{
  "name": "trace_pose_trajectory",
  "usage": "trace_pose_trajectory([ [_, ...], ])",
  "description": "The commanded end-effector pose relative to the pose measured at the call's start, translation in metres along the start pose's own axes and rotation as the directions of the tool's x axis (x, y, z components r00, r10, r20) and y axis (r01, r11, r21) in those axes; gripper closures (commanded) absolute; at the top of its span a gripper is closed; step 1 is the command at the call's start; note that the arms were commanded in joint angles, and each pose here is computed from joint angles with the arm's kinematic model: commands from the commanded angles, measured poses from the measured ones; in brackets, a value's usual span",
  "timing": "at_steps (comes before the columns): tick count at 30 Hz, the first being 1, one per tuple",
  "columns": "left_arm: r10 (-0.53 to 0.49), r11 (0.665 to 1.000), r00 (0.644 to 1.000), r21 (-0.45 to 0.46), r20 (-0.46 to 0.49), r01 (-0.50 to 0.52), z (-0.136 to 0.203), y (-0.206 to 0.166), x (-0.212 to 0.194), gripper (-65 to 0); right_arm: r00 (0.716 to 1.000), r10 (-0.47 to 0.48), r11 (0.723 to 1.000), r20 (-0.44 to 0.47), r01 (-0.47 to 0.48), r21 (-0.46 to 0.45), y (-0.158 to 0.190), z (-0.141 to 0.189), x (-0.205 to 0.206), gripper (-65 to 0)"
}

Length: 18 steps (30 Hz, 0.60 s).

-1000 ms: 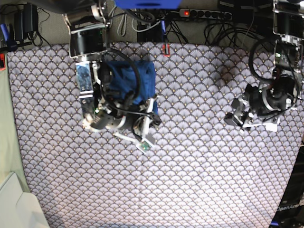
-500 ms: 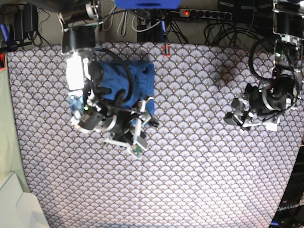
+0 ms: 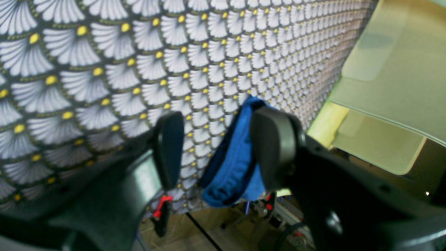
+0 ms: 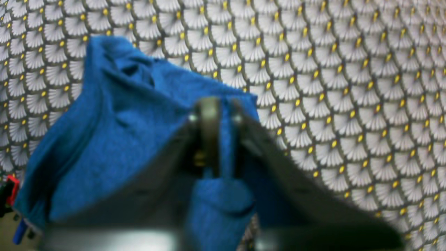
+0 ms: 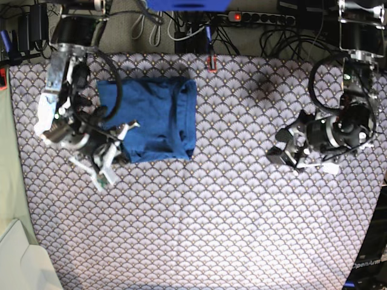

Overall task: Fold the T-shirt properly
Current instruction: 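Release the stack and pull the right gripper back beside it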

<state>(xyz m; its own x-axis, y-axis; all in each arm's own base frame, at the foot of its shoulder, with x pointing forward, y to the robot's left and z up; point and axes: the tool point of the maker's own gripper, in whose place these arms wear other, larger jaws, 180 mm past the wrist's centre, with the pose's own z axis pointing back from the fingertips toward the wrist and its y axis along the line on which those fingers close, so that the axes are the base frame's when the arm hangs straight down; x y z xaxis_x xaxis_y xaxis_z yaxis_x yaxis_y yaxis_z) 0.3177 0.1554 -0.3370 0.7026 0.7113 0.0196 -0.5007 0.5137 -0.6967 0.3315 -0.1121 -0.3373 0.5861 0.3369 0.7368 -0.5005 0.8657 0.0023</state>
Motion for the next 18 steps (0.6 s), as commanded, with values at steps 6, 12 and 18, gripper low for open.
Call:
trace_pose_trajectory([
  [6, 0.044, 0.997, 0.996, -0.064, -0.073, -0.049, 0.002, -0.019, -0.013, -34.2, 0.998, -0.052, 0.998, -0.028, 0.053, 0.033, 0.019, 0.002, -0.029, 0.0],
  [12, 0.047, 0.995, 0.994, -0.086, -0.097, -0.055, 0.002, -0.024, -0.021, -34.2, 0.995, -0.096, 0.993, -0.021, 0.097, 0.062, 0.022, -0.01, -0.039, 0.0],
  [18, -0.012, 0.991, 0.995, -0.131, -0.101, -0.002, 0.012, -0.04, -0.034, -34.2, 0.988, -0.151, 0.983, -0.035, 0.154, 0.099, 0.024, -0.029, -0.052, 0.0],
])
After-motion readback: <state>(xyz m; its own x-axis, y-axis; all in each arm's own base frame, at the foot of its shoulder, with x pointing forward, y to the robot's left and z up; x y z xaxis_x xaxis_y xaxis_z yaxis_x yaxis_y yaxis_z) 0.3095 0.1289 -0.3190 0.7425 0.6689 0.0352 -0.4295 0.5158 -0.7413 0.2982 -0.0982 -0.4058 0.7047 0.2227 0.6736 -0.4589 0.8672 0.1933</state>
